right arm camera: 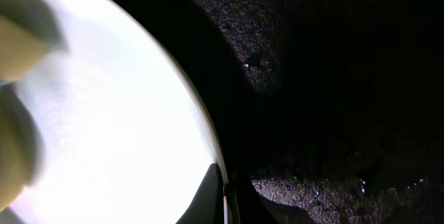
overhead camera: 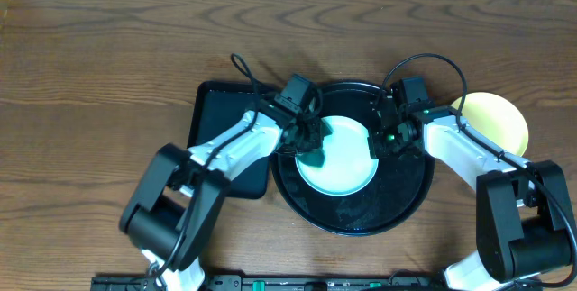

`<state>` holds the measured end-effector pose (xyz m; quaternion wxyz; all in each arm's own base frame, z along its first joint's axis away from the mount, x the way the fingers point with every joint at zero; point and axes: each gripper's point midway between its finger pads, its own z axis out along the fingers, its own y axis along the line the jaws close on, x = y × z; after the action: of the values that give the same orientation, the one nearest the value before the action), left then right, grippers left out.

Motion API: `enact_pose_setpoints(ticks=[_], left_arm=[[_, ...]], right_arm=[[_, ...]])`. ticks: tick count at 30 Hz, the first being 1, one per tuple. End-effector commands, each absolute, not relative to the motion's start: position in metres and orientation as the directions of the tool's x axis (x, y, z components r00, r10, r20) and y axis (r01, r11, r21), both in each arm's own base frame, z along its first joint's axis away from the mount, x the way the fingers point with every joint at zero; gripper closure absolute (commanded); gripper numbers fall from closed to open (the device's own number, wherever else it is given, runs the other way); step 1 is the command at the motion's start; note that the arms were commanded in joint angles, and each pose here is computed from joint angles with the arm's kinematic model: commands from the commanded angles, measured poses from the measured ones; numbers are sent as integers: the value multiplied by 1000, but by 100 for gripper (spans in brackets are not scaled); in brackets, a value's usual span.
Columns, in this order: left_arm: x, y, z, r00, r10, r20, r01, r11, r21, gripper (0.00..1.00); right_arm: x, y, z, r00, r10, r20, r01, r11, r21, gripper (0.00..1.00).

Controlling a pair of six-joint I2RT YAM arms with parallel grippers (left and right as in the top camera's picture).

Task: Clean dirty plates on tray and stack at the side
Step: 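Scrub the pale green plate with the sponge in the left gripper, then return the sponge to the small black tray with the left gripper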

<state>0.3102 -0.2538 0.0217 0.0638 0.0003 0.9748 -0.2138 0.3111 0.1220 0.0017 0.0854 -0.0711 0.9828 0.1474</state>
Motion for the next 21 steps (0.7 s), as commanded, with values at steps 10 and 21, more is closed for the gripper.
enact_pose_setpoints(ticks=[10, 21], left_arm=[[301, -159, 111, -957, -50, -285, 20, 971, -238, 92], [308, -81, 82, -955, -208, -211, -171, 969, -177, 92]], right_arm=[[310, 102, -12, -990, 31, -137, -9, 959, 282, 99], [328, 112, 37, -960, -24, -278, -127, 925, 359, 99]])
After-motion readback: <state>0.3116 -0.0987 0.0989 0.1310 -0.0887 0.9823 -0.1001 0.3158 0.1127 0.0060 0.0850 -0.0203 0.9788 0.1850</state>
